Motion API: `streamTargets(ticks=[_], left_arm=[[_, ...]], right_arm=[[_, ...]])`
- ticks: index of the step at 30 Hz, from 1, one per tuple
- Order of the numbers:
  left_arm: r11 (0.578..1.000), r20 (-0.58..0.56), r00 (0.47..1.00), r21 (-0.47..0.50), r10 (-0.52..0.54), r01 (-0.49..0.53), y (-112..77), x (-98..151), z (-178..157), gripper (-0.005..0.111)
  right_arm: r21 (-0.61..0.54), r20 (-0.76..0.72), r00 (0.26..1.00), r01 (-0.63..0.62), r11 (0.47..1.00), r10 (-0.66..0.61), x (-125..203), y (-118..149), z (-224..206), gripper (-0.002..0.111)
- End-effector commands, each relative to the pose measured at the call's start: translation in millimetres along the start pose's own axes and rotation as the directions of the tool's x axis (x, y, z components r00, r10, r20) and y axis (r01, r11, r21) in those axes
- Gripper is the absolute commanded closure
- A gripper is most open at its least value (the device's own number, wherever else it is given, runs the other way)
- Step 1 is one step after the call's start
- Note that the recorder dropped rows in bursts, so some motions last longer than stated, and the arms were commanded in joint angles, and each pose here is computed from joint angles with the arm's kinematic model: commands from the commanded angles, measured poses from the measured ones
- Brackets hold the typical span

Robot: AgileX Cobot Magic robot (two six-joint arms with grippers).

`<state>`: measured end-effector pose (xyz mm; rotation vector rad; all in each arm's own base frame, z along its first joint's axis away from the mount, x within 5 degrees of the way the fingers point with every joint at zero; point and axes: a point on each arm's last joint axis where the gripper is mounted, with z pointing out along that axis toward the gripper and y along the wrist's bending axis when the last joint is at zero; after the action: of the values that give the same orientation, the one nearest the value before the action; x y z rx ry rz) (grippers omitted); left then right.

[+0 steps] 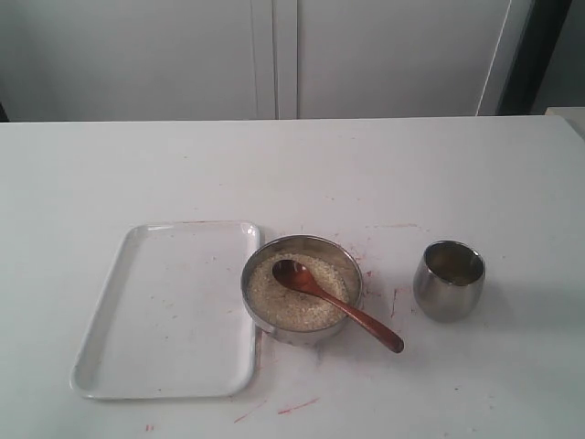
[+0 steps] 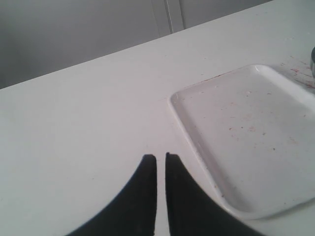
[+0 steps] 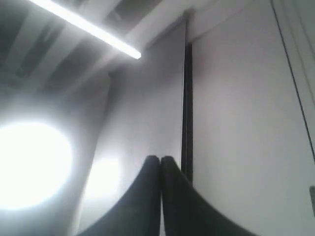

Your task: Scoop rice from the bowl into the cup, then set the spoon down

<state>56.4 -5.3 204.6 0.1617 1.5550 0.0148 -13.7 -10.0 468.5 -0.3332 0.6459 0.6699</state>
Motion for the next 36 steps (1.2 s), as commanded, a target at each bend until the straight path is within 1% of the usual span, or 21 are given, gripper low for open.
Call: streamTargets(ticks=[1, 3, 6, 10, 16, 17, 20, 23, 25, 27, 29, 30, 31, 34, 36], left_arm=[[1.000, 0.003, 1.000, -0.002, 0.000, 0.000, 0.3, -1.7, -0.2, 0.092], [1.000, 0.003, 1.000, -0.002, 0.000, 0.000, 0.3, -1.7, -0.2, 0.092], [1.000, 0.003, 1.000, -0.002, 0.000, 0.000, 0.3, -1.7, -0.2, 0.092], [1.000, 0.003, 1.000, -0.002, 0.000, 0.000, 0.3, -1.7, -0.2, 0.092], [1.000, 0.003, 1.000, -0.002, 0.000, 0.000, 0.3, -1.7, -0.2, 0.092], [1.000, 0.003, 1.000, -0.002, 0.000, 0.000, 0.3, -1.7, -0.2, 0.092], [1.000, 0.003, 1.000, -0.002, 0.000, 0.000, 0.3, -1.7, -0.2, 0.092], [1.000, 0.003, 1.000, -0.002, 0.000, 0.000, 0.3, -1.7, -0.2, 0.092], [1.000, 0.003, 1.000, -0.002, 0.000, 0.000, 0.3, -1.7, -0.2, 0.092], [1.000, 0.003, 1.000, -0.002, 0.000, 0.000, 0.3, -1.7, -0.2, 0.092], [1.000, 0.003, 1.000, -0.002, 0.000, 0.000, 0.3, -1.7, -0.2, 0.092], [1.000, 0.003, 1.000, -0.002, 0.000, 0.000, 0.3, -1.7, -0.2, 0.092], [1.000, 0.003, 1.000, -0.002, 0.000, 0.000, 0.3, -1.7, -0.2, 0.092], [1.000, 0.003, 1.000, -0.002, 0.000, 0.000, 0.3, -1.7, -0.2, 0.092], [1.000, 0.003, 1.000, -0.002, 0.000, 0.000, 0.3, -1.7, -0.2, 0.092]], right_arm=[[-0.006, -0.310, 0.947, 0.081, 0.997, -0.079, 21.9, -3.1, 34.5, 0.108], [-0.020, -0.426, 0.898, 0.108, 0.994, -0.106, 34.4, -4.3, 48.7, 0.108], [-0.048, -0.550, 0.824, 0.135, 0.990, -0.139, 52.8, -5.0, 65.6, 0.108], [-0.079, -0.677, 0.719, 0.143, 0.987, -0.158, 78.5, -5.2, 83.2, 0.108], [-0.109, -0.838, 0.521, 0.135, 0.985, -0.164, 113.6, -5.9, 99.6, 0.108], [-0.120, -0.866, 0.469, 0.144, 0.982, -0.174, 121.1, -6.8, 101.3, 0.108], [-0.136, -0.916, 0.349, 0.195, 0.971, -0.198, 137.3, -11.9, 104.9, 0.108], [-0.094, -0.957, 0.243, 0.268, 0.959, -0.162, 152.4, -20.4, 105.7, 0.108], [-0.057, -0.972, 0.198, 0.333, 0.941, -0.128, 158.3, -27.0, 105.0, 0.108], [-0.016, -0.981, 0.171, 0.401, 0.916, -0.092, 161.1, -33.8, 104.0, 0.108], [0.040, -0.985, 0.167, 0.457, 0.888, -0.042, 161.5, -39.7, 103.0, 0.108], [0.065, -0.984, 0.176, 0.467, 0.882, -0.021, 161.9, -40.9, 103.3, 0.108], [0.069, -0.983, 0.180, 0.471, 0.879, -0.019, 161.6, -41.4, 103.4, 0.108], [0.033, -0.986, 0.161, 0.474, 0.880, -0.050, 162.2, -41.0, 103.4, 0.108], [-0.015, -0.990, 0.116, 0.457, 0.889, -0.077, 165.2, -38.9, 101.7, 0.108]])
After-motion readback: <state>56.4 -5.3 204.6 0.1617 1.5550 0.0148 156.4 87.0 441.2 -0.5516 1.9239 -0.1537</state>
